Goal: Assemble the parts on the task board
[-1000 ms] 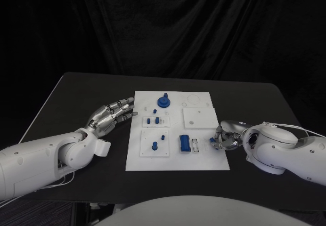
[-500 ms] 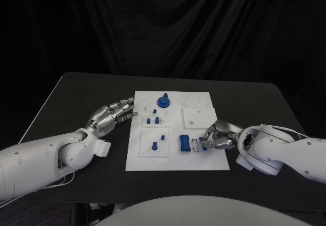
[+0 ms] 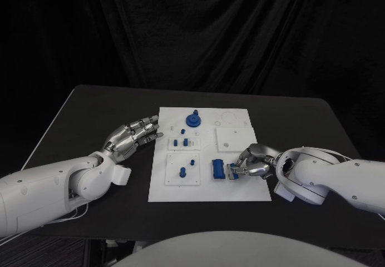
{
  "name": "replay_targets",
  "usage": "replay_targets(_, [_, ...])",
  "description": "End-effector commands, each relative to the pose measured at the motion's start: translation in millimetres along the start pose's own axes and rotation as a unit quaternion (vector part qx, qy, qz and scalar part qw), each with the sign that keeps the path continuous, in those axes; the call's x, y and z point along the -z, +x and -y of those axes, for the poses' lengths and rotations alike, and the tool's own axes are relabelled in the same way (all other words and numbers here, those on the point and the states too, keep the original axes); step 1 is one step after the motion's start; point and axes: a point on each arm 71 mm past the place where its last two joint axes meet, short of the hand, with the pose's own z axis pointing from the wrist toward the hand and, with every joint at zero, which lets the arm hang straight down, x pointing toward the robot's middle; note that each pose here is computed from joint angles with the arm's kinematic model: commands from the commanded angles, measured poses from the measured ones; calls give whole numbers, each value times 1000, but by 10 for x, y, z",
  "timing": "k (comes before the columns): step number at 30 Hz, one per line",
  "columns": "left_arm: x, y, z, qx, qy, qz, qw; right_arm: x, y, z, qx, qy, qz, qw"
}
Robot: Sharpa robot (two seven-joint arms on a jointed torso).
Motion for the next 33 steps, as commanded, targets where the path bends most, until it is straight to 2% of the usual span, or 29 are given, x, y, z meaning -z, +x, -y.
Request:
replay_targets(1, [-7,24,-3,7,4,-6,1000,-13,34,34,-2,20,-23,1000])
replay_targets(12, [-13,29,-7,8,3,-7,1000,-57,30,49,8,33,-24,999])
replay_targets(25, [-13,25,-12,8,0,-8,1000,-92,-23,37,15,21,7,1000])
replay_targets(33, [-7,20,-13,8,0,-7,1000,-39,-52,39,21,5,24,999])
